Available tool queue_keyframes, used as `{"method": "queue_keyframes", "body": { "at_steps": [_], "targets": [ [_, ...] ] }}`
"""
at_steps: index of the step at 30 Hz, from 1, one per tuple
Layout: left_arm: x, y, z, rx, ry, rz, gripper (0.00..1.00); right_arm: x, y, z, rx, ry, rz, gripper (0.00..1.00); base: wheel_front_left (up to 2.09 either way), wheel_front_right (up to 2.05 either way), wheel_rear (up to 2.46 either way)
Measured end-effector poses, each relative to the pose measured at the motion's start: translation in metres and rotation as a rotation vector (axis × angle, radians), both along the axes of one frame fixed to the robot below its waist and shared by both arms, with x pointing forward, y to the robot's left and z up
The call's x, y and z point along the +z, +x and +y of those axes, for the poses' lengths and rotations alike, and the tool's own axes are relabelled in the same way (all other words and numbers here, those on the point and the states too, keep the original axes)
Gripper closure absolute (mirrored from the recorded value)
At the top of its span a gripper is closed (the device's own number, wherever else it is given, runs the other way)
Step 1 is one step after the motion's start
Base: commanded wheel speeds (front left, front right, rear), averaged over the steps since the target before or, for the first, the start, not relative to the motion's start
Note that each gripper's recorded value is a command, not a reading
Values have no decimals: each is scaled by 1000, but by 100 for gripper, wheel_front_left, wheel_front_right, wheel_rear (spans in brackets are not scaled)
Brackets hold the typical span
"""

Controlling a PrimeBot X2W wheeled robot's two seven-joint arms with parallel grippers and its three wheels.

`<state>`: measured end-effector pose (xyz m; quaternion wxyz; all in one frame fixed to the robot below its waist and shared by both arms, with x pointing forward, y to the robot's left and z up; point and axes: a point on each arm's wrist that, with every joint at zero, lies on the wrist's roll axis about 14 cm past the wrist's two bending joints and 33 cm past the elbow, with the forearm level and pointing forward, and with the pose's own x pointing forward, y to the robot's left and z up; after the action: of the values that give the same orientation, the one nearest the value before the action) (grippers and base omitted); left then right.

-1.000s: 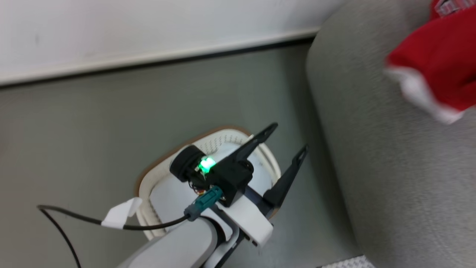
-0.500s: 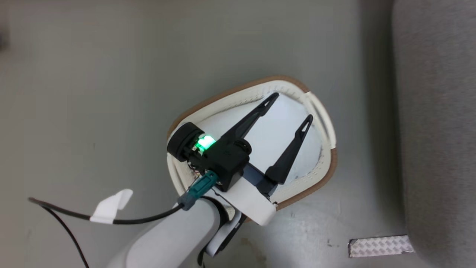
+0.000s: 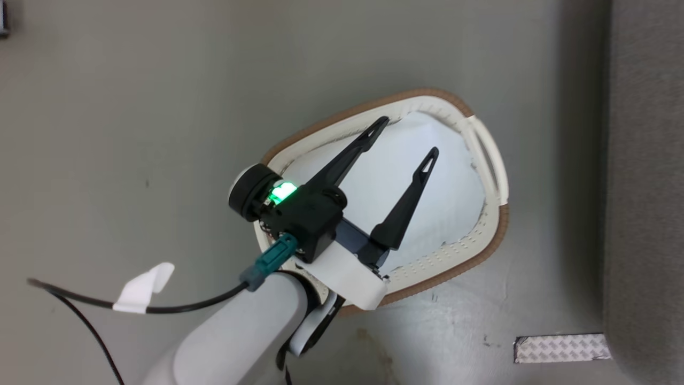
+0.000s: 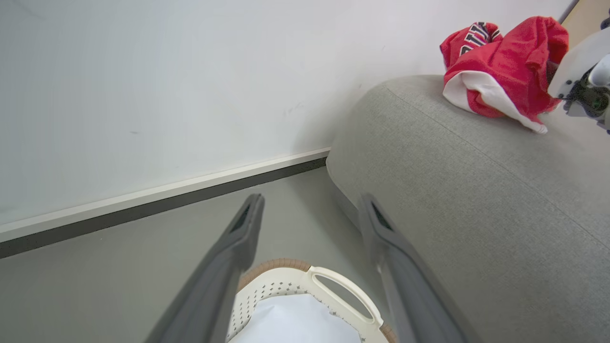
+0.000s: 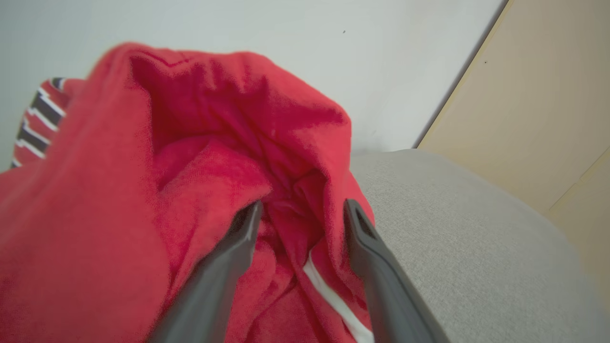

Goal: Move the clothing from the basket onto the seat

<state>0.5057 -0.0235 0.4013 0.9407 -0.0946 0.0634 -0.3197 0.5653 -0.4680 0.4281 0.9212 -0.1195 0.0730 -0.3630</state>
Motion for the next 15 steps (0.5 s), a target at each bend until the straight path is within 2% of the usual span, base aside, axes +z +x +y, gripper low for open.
{"method": "queue_keyframes", "body": {
  "at_steps": [5,8,12,15],
  "targets": [
    [14,-4,2,25,-15,-3,0,7,-8,24,70,17,-18,0,0,0,0],
    [22,-9,8,48,-24,-2,0,26,-10,35,112,26,-54,0,0,0,0],
    [32,-21,20,95,-16,1,0,28,-36,57,166,71,-57,0,0,0,0],
    [42,-33,29,141,-26,11,0,66,-41,81,249,53,-155,0,0,0,0]
  ]
}}
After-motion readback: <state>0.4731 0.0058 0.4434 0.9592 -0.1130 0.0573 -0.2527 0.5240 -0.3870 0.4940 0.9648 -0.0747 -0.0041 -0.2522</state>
